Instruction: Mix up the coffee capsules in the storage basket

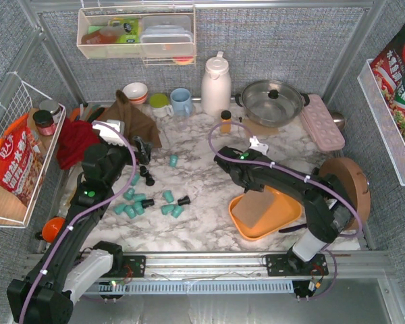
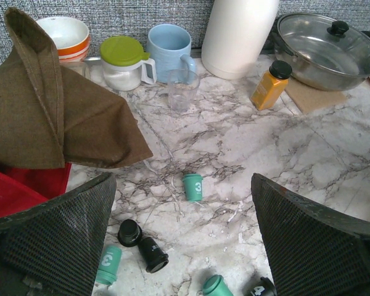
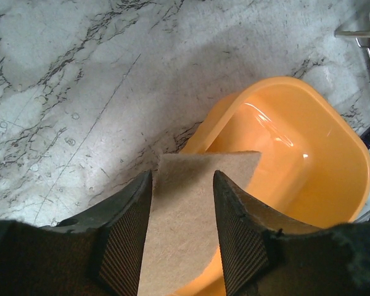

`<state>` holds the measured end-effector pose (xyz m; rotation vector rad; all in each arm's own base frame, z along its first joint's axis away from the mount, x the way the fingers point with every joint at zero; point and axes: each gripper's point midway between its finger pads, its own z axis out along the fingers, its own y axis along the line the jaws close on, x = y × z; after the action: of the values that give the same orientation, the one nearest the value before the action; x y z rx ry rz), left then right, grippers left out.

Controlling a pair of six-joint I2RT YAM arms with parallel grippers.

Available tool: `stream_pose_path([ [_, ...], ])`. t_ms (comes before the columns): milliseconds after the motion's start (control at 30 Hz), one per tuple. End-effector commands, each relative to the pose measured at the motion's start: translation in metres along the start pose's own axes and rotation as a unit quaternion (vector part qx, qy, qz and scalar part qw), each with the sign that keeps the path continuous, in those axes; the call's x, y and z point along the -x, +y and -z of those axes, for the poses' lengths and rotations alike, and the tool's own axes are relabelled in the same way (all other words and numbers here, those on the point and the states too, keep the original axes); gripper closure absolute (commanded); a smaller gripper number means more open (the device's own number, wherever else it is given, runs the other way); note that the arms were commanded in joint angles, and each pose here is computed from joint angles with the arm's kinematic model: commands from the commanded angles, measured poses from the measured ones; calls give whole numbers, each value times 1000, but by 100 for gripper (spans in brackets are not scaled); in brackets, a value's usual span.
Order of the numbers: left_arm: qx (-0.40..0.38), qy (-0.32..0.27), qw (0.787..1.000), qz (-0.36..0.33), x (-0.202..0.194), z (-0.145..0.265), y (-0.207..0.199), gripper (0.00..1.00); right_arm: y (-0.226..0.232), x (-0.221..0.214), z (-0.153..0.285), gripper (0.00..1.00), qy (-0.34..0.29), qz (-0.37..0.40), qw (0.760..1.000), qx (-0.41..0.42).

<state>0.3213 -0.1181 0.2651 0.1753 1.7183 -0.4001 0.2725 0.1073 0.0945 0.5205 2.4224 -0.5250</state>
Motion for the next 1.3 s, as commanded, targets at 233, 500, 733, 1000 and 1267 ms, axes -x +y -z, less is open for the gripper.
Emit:
stream_pose_path([
  [233, 1, -10, 1000, -1, 7, 2, 0, 1, 3, 1, -5, 68, -3, 3, 1000, -19],
  [500, 3, -11, 1000, -3, 7, 2, 0, 1, -6, 6, 4, 93, -1, -7, 1000, -30],
  [733, 3, -9, 1000, -2, 6, 2, 1, 1, -16, 18, 26, 100, -7, -4, 1000, -18],
  [1000, 3, -12, 1000, -3, 7, 3, 0, 1, -33, 37, 56, 100, -30, -16, 999, 22],
  [1267, 5, -21, 1000, -4, 11, 5, 1, 1, -47, 106, 96, 100, -174, -2, 979, 104],
])
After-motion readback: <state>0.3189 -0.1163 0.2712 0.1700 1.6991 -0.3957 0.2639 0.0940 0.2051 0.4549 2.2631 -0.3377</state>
